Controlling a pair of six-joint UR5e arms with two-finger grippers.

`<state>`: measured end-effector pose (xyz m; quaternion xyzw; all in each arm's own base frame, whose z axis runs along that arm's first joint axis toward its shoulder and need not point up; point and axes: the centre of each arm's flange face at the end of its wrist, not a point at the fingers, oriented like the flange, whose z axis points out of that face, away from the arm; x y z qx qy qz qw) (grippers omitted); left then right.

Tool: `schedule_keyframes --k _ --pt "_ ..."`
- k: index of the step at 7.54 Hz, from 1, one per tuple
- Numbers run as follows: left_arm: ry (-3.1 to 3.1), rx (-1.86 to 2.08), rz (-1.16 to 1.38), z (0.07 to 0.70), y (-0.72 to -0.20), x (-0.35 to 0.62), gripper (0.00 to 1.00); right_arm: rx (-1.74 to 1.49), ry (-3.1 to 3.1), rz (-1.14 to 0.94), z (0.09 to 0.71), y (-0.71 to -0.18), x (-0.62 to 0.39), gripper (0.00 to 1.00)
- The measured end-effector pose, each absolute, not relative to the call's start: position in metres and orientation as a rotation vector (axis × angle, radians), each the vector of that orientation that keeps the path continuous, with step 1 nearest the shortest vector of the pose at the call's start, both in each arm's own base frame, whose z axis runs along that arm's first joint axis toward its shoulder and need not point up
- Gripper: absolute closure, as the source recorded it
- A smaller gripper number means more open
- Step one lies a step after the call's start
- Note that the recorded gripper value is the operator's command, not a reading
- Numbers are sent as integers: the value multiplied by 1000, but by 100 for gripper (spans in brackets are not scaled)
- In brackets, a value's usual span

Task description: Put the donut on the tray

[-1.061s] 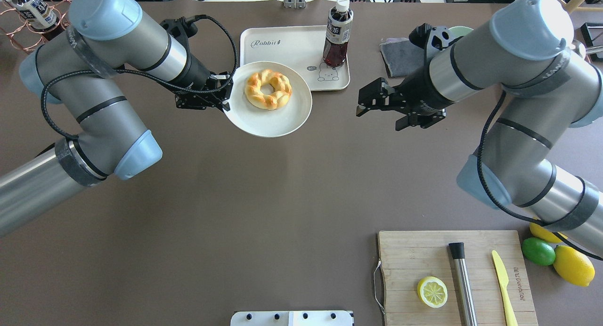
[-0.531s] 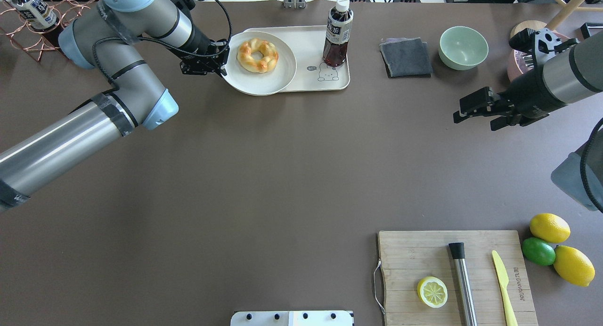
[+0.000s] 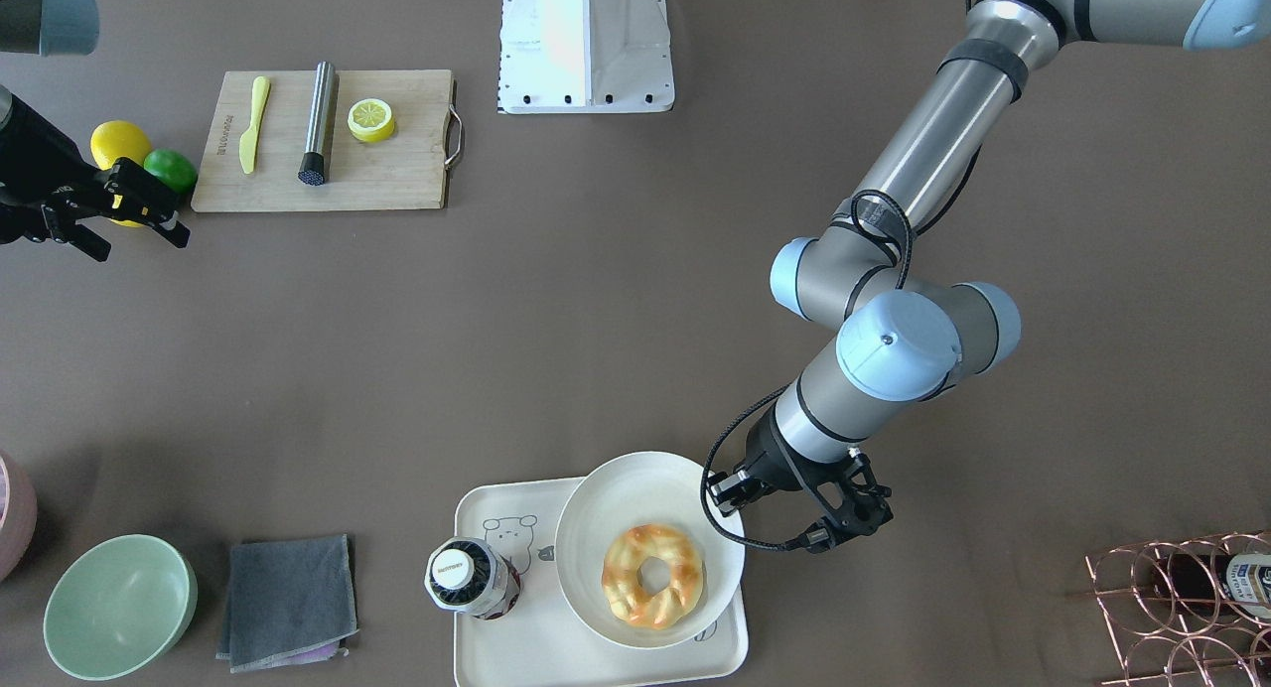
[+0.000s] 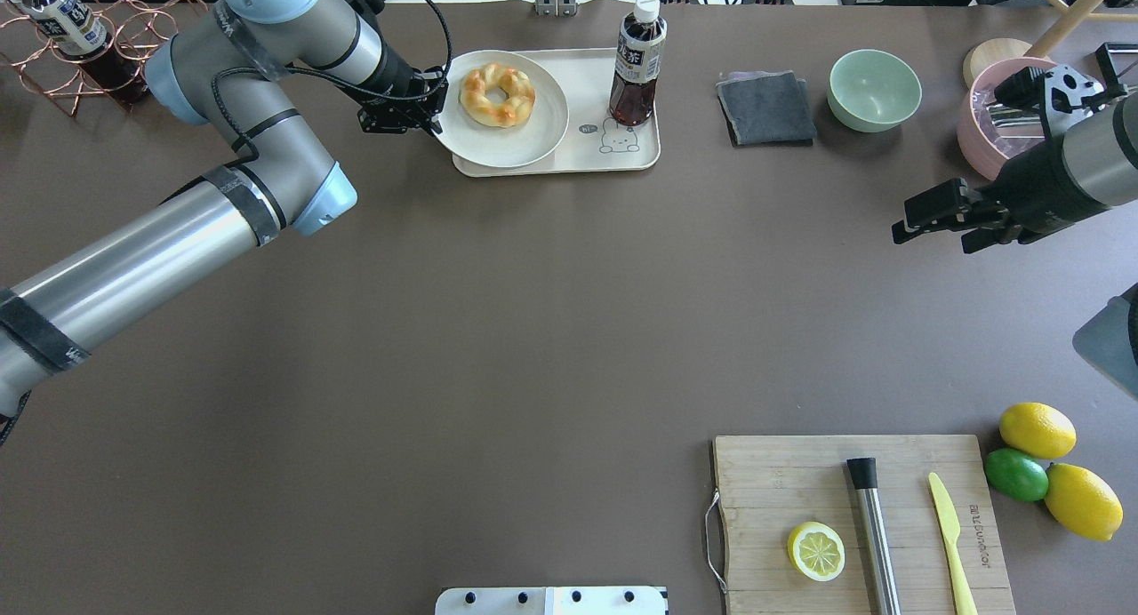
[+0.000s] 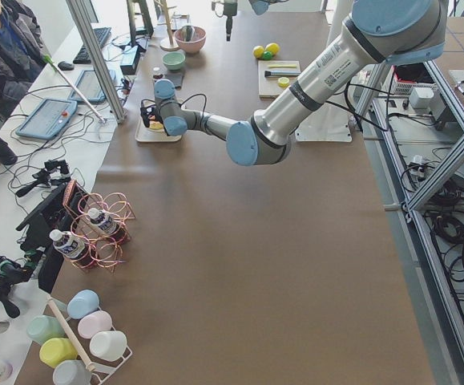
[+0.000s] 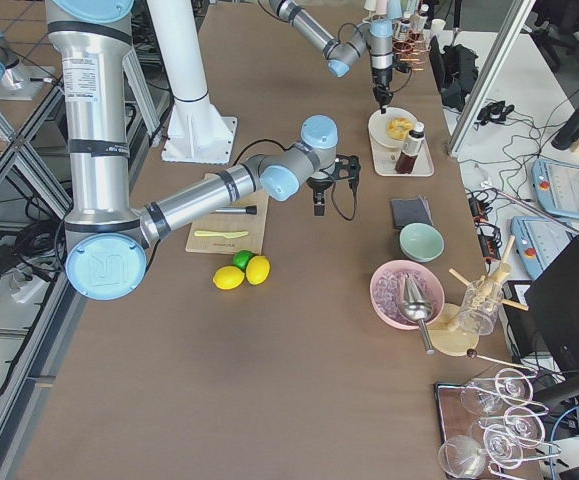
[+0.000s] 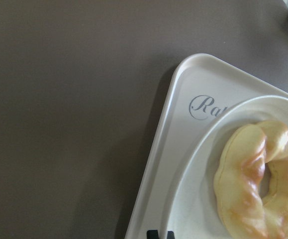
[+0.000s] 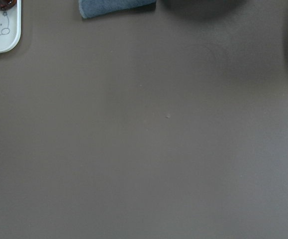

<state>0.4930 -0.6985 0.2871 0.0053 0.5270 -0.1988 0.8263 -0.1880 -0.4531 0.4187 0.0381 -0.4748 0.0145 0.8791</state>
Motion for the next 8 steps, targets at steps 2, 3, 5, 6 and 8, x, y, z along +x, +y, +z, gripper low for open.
schedule_keyframes --k 2,3,5,6,8 --pt "1122 30 -433 285 -702 510 100 80 -981 29 425 -451 -184 0" --pt "1121 36 -436 286 -703 514 100 80 -980 29 426 -451 -183 0" --pt "1119 48 -437 289 -702 520 29 78 -976 29 429 -451 -183 0" --pt "1118 58 -436 290 -700 524 20 79 -973 24 431 -451 -183 0" --pt "1116 76 -431 290 -698 527 12 83 -963 0 439 -449 -182 0"
